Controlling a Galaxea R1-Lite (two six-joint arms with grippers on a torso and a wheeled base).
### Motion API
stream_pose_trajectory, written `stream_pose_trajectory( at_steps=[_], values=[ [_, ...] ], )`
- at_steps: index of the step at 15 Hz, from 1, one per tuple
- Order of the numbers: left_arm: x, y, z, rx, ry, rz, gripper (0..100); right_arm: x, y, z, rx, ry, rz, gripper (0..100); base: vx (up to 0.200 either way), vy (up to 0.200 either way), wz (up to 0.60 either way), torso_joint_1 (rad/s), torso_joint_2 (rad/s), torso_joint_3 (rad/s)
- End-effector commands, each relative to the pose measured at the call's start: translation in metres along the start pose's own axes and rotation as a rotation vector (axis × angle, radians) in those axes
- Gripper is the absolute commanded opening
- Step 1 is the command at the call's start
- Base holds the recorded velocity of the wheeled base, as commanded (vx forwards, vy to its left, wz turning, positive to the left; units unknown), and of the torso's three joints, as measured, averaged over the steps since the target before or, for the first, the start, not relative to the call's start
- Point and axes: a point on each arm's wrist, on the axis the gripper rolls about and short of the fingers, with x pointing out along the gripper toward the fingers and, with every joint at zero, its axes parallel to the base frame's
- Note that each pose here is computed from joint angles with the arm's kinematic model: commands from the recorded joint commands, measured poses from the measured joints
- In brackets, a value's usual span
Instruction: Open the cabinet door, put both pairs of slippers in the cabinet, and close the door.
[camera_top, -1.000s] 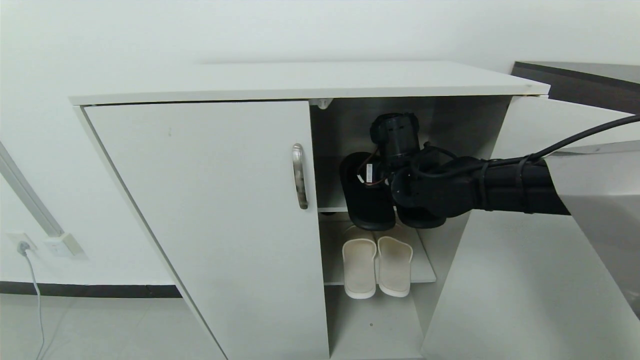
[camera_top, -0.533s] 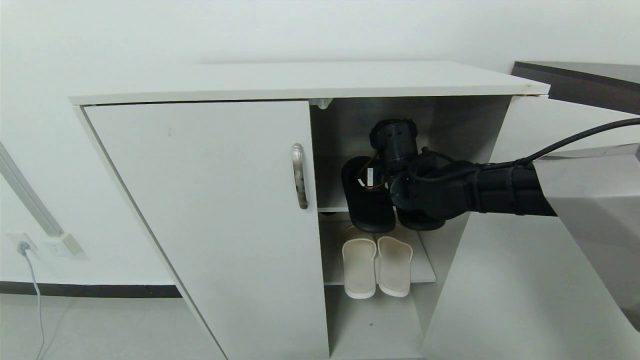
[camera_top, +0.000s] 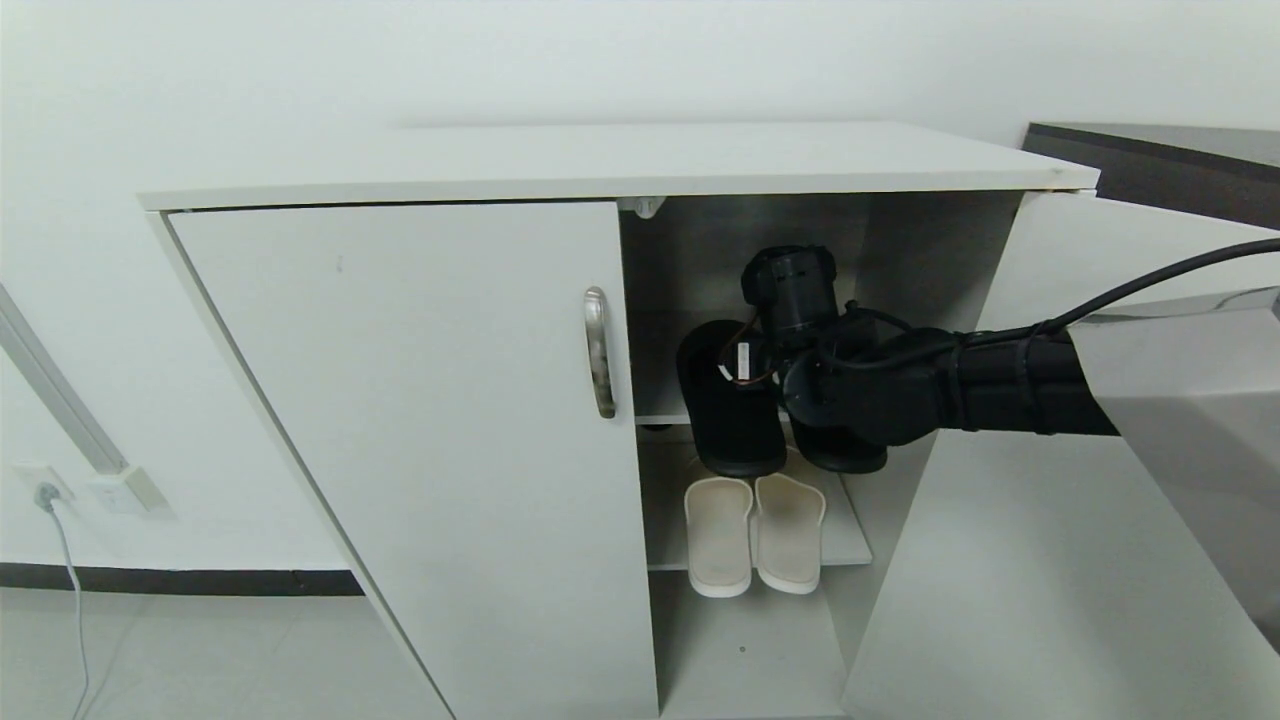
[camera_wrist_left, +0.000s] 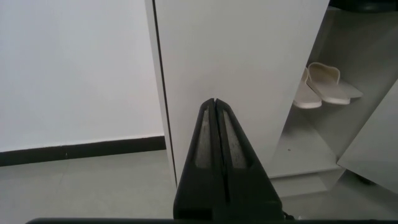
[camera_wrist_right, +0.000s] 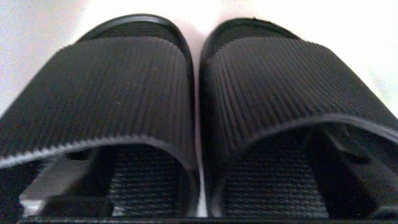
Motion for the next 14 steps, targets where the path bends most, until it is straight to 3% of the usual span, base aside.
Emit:
stream_pose_trajectory(
  at_steps=[1, 8, 14],
  values=[
    [0.000, 0.000, 0.000, 0.000, 0.001, 0.000, 0, -0.010, -0.002, 0.002, -0.004, 0.003, 0.007, 100, 0.000, 0.000, 0.00, 0.000, 0.00, 0.000],
    [0.000, 0.000, 0.000, 0.000, 0.003, 0.000, 0, -0.062, -0.014, 0.006, -0.007, -0.014, 0.054, 100, 0.000, 0.000, 0.00, 0.000, 0.00, 0.000],
    [0.000, 0.000, 0.000, 0.000, 0.001, 0.000, 0, -0.059, -0.012, -0.005, -0.026, 0.006, 0.059, 100, 0.000, 0.000, 0.00, 0.000, 0.00, 0.000]
  ],
)
